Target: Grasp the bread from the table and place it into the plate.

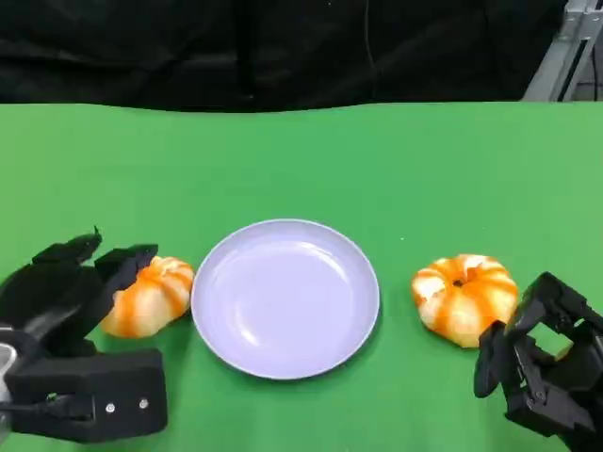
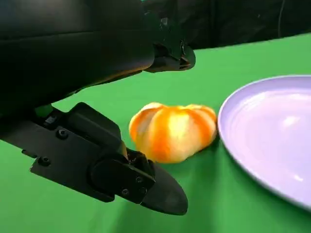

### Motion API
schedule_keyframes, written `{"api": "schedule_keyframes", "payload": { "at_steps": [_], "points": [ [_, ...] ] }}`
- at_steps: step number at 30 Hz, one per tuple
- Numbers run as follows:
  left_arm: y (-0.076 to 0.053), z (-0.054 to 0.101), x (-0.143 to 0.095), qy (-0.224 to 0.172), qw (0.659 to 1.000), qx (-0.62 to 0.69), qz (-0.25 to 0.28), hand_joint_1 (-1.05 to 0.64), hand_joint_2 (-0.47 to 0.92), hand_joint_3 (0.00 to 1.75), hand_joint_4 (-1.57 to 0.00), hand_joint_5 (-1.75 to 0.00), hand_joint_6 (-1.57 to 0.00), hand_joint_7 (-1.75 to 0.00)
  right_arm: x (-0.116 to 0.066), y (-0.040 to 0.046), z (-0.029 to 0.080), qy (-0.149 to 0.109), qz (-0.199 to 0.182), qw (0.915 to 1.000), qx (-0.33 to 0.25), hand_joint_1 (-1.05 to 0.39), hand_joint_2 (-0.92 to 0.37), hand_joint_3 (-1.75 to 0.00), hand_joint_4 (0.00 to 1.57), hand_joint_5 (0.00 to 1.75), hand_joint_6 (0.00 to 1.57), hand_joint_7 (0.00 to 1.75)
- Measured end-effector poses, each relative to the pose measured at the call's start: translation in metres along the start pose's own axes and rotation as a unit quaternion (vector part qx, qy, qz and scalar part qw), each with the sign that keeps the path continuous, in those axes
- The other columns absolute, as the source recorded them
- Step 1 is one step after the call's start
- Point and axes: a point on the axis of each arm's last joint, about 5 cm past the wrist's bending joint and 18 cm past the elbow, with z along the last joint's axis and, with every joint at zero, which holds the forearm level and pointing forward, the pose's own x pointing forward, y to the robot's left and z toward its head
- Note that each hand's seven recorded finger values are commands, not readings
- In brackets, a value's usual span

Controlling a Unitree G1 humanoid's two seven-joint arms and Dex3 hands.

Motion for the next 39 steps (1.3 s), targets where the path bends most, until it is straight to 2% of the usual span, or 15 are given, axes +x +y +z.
{"api": "schedule_keyframes", "payload": {
  "at_steps": [6,9,17,25,32,39],
  "points": [
    [-0.002,0.000,0.002,0.001,1.000,0.006,-0.007,-0.93,0.90,0.02,0.00,0.00,-0.14,0.00,0.000,-0.0001,0.000,-0.001,0.002,1.0000,0.000,-0.17,-0.42,-1.32,0.92,1.75,0.72,1.63],
    [0.002,-0.001,0.007,0.003,1.000,0.016,-0.008,-0.92,0.91,0.02,0.00,0.00,-0.14,0.00,0.000,-0.0001,0.000,-0.002,0.002,1.0000,0.000,-0.17,-0.40,-1.34,0.92,1.75,0.72,1.63],
    [0.004,-0.006,0.030,0.018,0.999,0.030,-0.040,-0.89,0.92,0.05,0.00,0.00,-0.12,0.00,0.000,0.0006,0.000,0.006,-0.008,0.9999,0.003,-0.14,-0.42,-1.31,0.91,1.75,0.74,1.61],
    [0.006,-0.013,0.053,0.039,0.996,0.041,-0.066,-0.88,0.92,0.09,-0.01,0.00,-0.12,0.00,0.000,0.0006,0.001,0.003,-0.007,1.0000,0.002,-0.14,-0.43,-1.32,0.90,1.75,0.72,1.63],
    [-0.006,-0.009,0.067,0.041,0.995,0.014,-0.089,-0.79,0.92,0.14,-0.03,-0.01,-0.15,-0.01,0.000,0.0004,0.000,-0.001,-0.004,1.0000,0.002,-0.15,-0.44,-1.32,0.90,1.75,0.70,1.64],
    [-0.025,-0.003,0.072,0.042,0.993,0.009,-0.107,-0.74,0.92,0.17,-0.05,-0.01,-0.18,-0.02,0.001,0.0012,-0.001,-0.005,-0.001,1.0000,0.002,-0.16,-0.45,-1.30,0.89,1.75,0.70,1.64]
  ]
}}
